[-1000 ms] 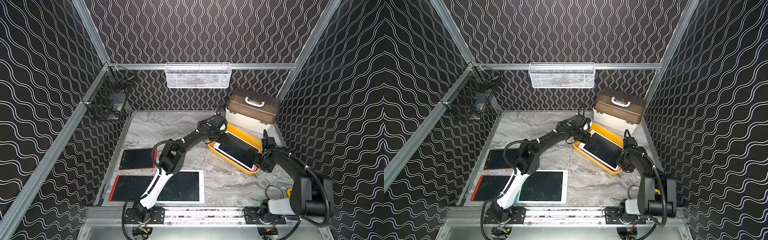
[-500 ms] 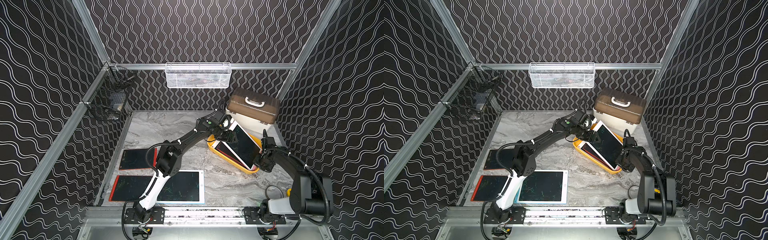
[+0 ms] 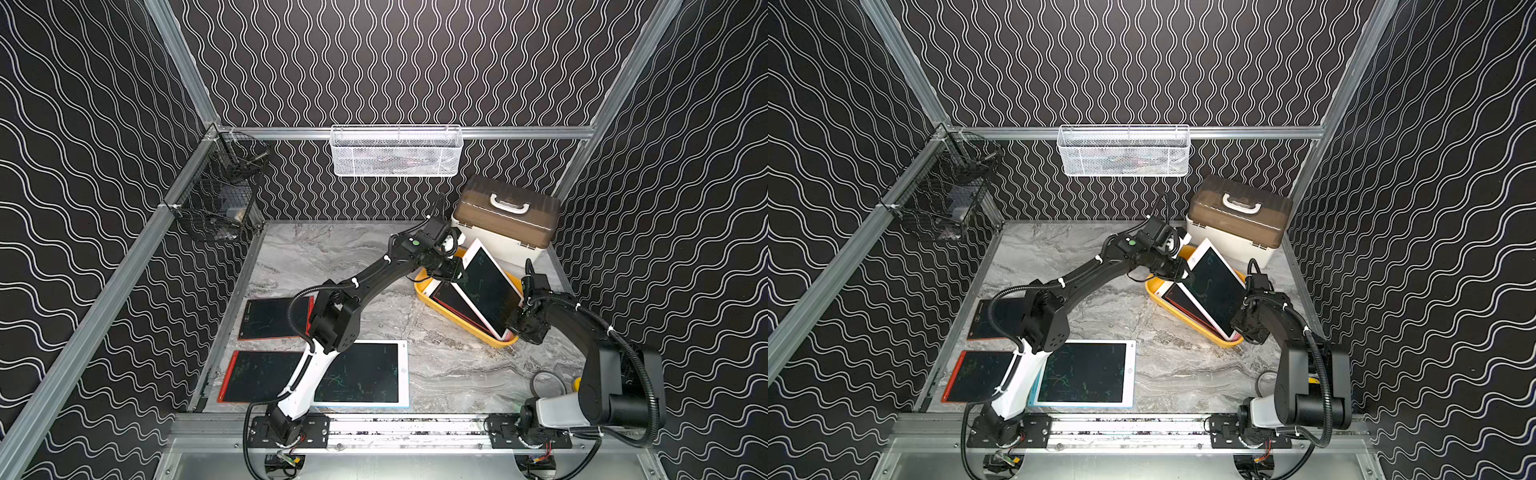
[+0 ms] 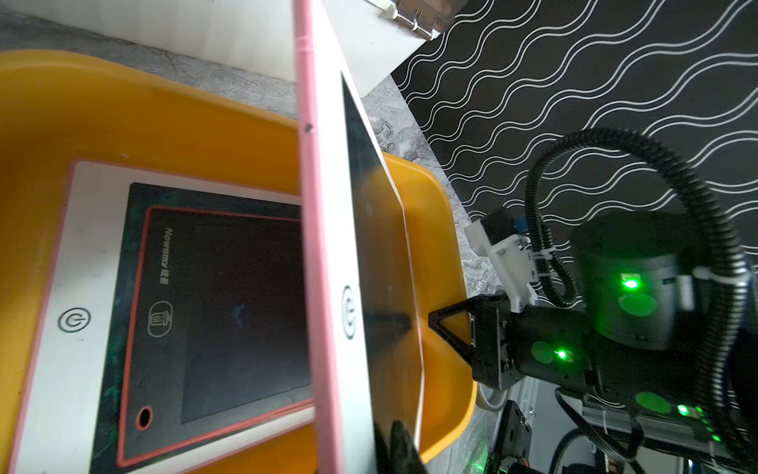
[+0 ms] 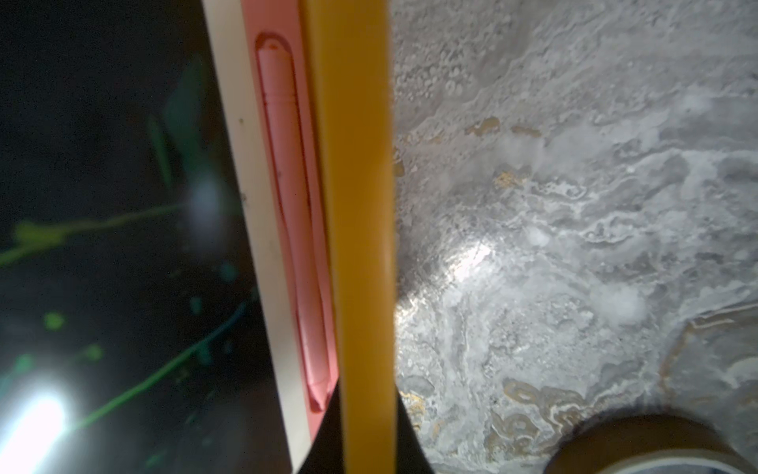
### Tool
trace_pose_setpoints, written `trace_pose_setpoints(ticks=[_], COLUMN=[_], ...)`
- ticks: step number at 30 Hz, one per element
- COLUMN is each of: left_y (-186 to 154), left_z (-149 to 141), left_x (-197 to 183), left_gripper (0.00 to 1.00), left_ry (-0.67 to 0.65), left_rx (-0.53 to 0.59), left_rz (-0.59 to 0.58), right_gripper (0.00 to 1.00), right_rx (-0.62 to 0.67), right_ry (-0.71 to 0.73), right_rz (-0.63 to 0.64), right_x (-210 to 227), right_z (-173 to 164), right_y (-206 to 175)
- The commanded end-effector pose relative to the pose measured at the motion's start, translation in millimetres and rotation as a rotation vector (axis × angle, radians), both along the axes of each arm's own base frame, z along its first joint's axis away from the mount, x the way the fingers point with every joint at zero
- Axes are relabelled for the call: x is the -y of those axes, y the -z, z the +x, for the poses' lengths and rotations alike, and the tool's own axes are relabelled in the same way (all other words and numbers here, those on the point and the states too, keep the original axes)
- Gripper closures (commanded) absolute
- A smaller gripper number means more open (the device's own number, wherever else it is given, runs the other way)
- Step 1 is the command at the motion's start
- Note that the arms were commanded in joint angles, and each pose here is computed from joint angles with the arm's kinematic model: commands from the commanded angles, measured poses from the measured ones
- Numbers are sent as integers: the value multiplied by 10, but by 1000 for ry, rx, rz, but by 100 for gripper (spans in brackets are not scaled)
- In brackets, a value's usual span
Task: Take out the writing tablet from the storage box
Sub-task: Pick up the writing tablet from the storage box.
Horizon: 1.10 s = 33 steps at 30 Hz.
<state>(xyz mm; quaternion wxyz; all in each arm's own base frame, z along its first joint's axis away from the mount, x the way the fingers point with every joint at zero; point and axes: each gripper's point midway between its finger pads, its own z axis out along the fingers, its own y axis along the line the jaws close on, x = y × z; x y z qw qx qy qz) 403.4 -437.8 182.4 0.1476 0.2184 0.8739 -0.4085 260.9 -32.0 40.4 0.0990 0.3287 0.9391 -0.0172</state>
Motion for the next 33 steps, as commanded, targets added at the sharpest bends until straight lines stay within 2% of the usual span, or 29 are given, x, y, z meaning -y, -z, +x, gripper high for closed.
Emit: trace_pose_setpoints(ticks=[1,3,5,10,12,18,23,29,33], left_y=[-273,-354,-448,-735,-882,-1212,-1317,-1546,-1684], left_z=[69,107,128,167,218,357,353,338,353], left_x=[-60,-115,-178,-381,-518,-1080,-1569,-2061,-2322], left_gripper=[93,100,100,100,100,100,100,100,100], left_ry=[-24,-40,-52,-82,-108,-203,-276,-331,-362], left_rx=[-1,-33,-54,-77,-93,-119,-103,-98,-102], left_rz=[-83,-133,-174,-253,-306,-424,-410,-481,-566], right_gripper=[86,85,82,63,49,26,8,8,9], right_rx=[2,5,10,81,158,501,768,905,950], right_ry=[25,28,30,53,62,19,-119,-291,-368], right_rz=[-20,-26,-32,-41,-39,67,289,670,858], right_x=[38,50,61,85,88,-99,-514,-1097,-1336], right_z=[17,27,45,151,253,712,1127,1408,1500], right_y=[-30,-50,-72,-289,-500,-1288,-1841,-2072,-2174])
